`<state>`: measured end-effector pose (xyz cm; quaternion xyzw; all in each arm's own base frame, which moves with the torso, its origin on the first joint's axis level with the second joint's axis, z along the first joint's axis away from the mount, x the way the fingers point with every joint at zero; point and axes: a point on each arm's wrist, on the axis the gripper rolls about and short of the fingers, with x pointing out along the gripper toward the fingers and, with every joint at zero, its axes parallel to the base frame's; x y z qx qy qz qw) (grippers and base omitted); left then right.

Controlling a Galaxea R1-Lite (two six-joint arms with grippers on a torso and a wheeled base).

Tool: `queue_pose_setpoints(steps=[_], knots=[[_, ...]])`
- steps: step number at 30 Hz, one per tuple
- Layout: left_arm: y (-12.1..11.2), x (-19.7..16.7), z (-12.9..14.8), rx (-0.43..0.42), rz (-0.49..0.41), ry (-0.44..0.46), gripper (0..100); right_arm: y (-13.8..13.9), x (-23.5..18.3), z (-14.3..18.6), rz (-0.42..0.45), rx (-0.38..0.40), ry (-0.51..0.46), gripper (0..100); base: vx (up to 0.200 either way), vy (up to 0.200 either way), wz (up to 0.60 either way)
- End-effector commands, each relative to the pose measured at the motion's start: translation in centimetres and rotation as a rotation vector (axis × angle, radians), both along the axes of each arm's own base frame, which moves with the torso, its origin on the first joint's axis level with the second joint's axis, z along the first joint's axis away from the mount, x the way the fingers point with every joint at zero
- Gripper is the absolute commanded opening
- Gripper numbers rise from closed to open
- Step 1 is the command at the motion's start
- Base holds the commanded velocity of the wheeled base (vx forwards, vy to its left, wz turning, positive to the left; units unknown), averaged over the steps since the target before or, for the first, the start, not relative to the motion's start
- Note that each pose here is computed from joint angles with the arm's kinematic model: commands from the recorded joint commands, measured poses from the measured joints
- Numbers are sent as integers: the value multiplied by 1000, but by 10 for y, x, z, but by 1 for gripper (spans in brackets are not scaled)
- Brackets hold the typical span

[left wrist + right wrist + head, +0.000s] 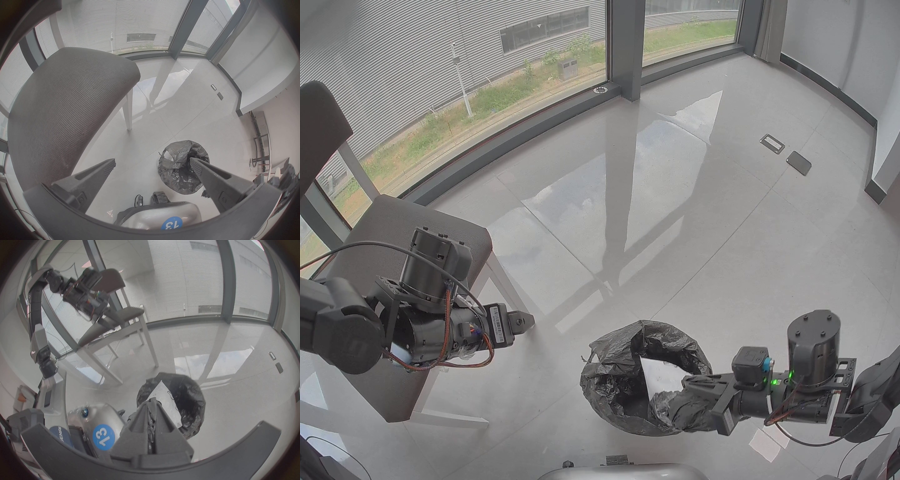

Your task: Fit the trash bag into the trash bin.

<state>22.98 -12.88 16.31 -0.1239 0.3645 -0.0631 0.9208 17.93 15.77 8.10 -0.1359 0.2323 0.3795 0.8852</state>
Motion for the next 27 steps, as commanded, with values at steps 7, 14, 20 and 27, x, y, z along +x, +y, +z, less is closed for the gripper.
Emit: queue_pose_setpoints(steps=[7, 14, 20, 27], knots=[[0, 5, 3, -12, 13, -27, 100, 7, 49, -50, -11, -84, 109, 0, 0, 0, 0], [1, 7, 4, -21, 17, -38, 100, 13, 83, -70, -52, -87, 119, 0, 0, 0, 0], [2, 8, 3, -20, 20, -37, 100, 27, 113, -82, -66, -78, 109, 0, 0, 0, 0], [4, 5, 4, -21, 28, -40, 100, 42, 138, -99, -68, -83, 123, 0, 0, 0, 0]])
